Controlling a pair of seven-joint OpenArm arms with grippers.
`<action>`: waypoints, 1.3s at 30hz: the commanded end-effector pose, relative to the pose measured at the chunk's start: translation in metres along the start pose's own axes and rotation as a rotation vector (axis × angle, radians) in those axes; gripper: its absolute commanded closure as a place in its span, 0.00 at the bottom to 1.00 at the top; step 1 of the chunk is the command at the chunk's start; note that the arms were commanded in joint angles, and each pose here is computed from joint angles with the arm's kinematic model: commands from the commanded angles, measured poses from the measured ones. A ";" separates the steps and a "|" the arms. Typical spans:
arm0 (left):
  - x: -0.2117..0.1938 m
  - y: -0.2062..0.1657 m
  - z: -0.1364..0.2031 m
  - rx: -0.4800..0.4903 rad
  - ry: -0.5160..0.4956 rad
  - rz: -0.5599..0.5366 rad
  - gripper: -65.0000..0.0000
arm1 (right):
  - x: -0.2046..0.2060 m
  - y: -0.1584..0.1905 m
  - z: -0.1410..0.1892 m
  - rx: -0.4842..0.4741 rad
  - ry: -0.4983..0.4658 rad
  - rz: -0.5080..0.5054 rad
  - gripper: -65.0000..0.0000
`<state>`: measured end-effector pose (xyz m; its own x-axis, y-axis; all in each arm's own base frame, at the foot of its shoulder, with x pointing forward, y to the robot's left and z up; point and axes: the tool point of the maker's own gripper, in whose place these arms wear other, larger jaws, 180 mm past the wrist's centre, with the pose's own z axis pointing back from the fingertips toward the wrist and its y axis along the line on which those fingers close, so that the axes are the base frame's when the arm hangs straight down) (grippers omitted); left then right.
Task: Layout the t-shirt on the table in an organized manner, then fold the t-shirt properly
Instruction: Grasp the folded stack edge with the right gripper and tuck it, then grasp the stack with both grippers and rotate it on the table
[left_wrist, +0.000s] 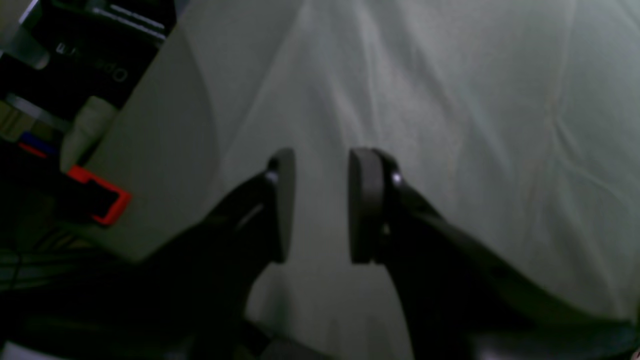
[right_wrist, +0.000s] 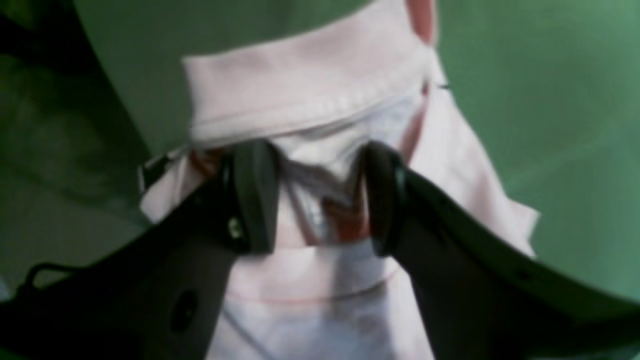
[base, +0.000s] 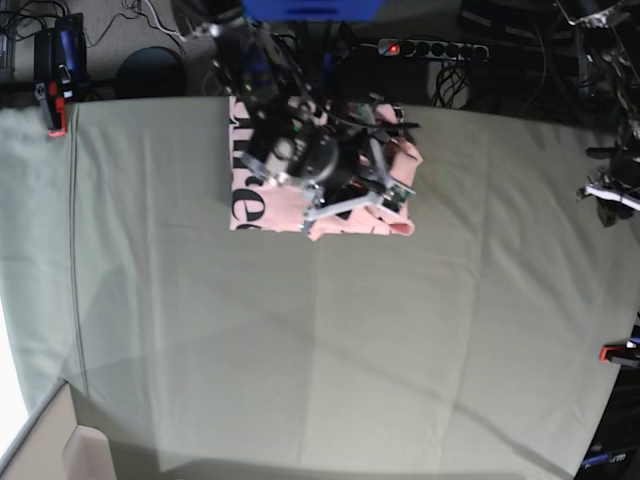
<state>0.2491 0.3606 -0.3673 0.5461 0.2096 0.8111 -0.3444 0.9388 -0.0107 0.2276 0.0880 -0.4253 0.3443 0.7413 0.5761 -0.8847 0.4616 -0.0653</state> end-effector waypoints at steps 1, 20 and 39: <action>0.017 0.004 0.003 0.005 -0.050 -0.013 0.73 | 0.013 -0.007 0.000 -0.007 -0.034 0.009 0.61; 0.015 -0.010 0.000 -0.018 -0.056 0.018 0.73 | 0.041 -0.024 0.056 -0.147 -0.173 0.015 0.35; -0.043 -0.217 0.028 -0.673 0.105 -0.283 0.00 | -0.065 -0.115 0.098 -0.402 -0.023 -0.256 0.35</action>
<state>0.2700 0.1425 -0.3976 0.6706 -0.0797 0.7375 0.3269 0.9242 -0.1973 0.2671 -0.0650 -0.3860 0.5534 0.5805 0.5973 -0.5844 0.7816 -0.2182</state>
